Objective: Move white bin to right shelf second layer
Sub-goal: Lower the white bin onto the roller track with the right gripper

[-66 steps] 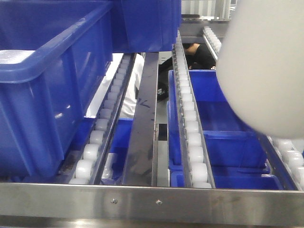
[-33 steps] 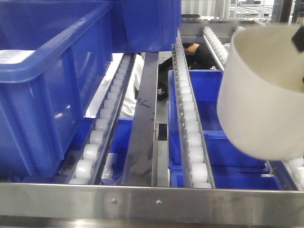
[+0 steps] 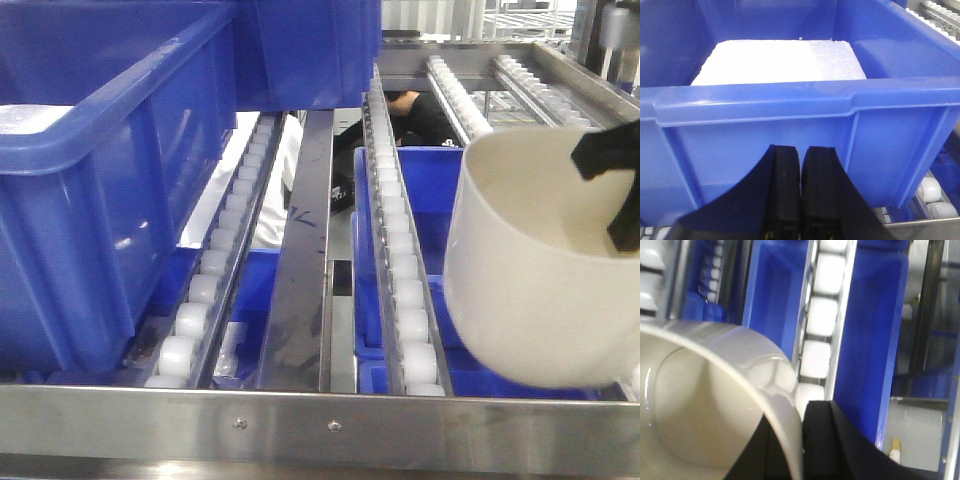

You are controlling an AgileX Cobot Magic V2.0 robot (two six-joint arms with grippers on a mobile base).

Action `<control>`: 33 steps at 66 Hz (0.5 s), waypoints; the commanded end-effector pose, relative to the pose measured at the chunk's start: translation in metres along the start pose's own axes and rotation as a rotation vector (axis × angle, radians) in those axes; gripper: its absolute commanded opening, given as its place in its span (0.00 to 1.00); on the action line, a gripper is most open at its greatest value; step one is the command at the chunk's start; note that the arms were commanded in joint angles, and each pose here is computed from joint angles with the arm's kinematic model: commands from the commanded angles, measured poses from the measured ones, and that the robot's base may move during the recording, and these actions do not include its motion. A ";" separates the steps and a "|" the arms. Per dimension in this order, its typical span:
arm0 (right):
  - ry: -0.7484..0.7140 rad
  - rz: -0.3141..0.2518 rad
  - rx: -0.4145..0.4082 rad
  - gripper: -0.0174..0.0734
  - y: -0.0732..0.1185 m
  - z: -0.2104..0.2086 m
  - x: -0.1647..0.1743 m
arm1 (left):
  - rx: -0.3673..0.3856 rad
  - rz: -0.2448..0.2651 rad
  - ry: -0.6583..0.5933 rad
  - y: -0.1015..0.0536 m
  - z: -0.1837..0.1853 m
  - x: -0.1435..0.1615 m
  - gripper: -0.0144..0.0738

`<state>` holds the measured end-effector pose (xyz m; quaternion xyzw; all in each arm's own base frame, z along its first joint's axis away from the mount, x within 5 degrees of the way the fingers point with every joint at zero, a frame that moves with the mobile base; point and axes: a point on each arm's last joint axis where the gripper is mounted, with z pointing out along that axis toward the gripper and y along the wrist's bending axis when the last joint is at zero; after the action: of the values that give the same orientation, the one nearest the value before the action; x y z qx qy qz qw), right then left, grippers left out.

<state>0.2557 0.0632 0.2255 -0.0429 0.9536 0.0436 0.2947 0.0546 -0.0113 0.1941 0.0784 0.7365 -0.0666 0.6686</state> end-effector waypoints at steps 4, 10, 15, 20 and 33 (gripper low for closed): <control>-0.100 0.012 -0.019 0.25 0.001 -0.006 -0.016 | 0.003 -0.004 -0.072 0.000 0.001 0.001 0.26; -0.099 0.011 -0.019 0.25 0.001 -0.005 -0.016 | 0.003 -0.004 -0.072 0.000 0.001 0.001 0.26; -0.100 0.011 -0.019 0.25 0.001 -0.005 -0.016 | 0.003 -0.004 -0.072 0.000 0.001 0.001 0.26; -0.101 0.011 -0.020 0.25 0.001 -0.005 -0.016 | 0.003 -0.004 -0.072 0.000 0.001 0.001 0.26; -0.101 0.011 -0.020 0.25 0.001 -0.005 -0.016 | 0.003 -0.004 -0.072 0.000 0.001 0.001 0.26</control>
<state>0.2588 0.0642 0.2195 -0.0411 0.9558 0.0441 0.2879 0.0546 -0.0113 0.1941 0.0784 0.7365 -0.0666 0.6686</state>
